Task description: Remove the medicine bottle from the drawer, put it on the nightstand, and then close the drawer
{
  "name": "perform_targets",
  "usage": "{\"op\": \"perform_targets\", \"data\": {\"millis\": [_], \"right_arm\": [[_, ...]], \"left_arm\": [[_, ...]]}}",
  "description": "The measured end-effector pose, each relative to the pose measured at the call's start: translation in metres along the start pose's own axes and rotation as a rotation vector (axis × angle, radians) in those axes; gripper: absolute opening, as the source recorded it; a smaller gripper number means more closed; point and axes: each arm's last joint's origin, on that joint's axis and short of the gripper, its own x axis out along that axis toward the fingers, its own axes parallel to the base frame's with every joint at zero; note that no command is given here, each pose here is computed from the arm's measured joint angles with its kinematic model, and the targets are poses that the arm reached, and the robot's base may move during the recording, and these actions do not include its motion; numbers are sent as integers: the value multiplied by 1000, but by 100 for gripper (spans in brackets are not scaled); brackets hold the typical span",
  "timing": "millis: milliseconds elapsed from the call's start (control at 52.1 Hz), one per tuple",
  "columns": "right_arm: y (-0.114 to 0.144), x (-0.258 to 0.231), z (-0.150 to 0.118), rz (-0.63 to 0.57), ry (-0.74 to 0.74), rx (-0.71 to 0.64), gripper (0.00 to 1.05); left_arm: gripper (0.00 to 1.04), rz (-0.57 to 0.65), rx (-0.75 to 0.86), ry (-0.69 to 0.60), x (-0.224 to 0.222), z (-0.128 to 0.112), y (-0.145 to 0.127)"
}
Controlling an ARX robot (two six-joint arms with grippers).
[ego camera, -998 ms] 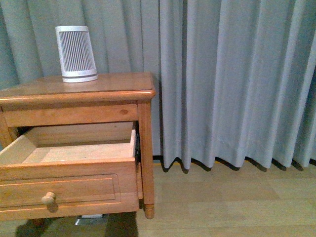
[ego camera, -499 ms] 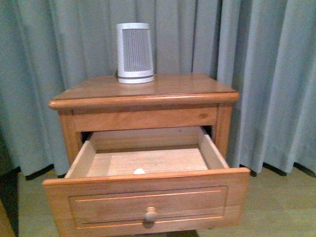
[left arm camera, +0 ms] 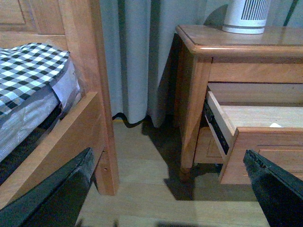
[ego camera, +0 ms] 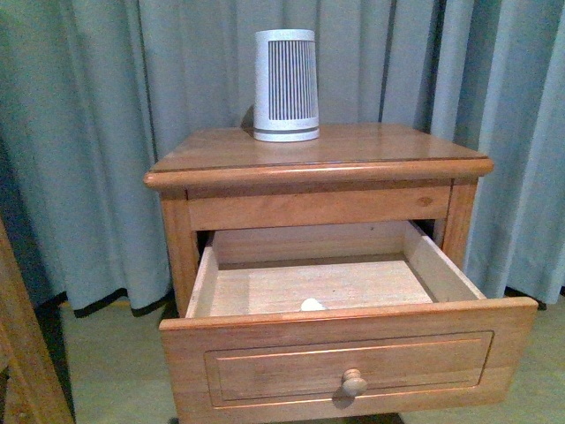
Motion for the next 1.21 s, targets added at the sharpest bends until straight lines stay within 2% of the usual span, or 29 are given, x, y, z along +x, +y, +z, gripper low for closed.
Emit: {"op": "perform_targets", "data": {"millis": [192,422,518,825,1209], "right_arm": [[42,77,31,104,229,-46,98],[101,147,47,228,317,-87,98],[130,178,37,280,396,-110,98],[191,237,-10,359,582,-163,98],[251,263,-35,431,623,-239,98]], "left_arm": [[98,0,0,0,0,0,0],[98,0,0,0,0,0,0],[98,0,0,0,0,0,0],[98,0,0,0,0,0,0],[98,0,0,0,0,0,0]]}}
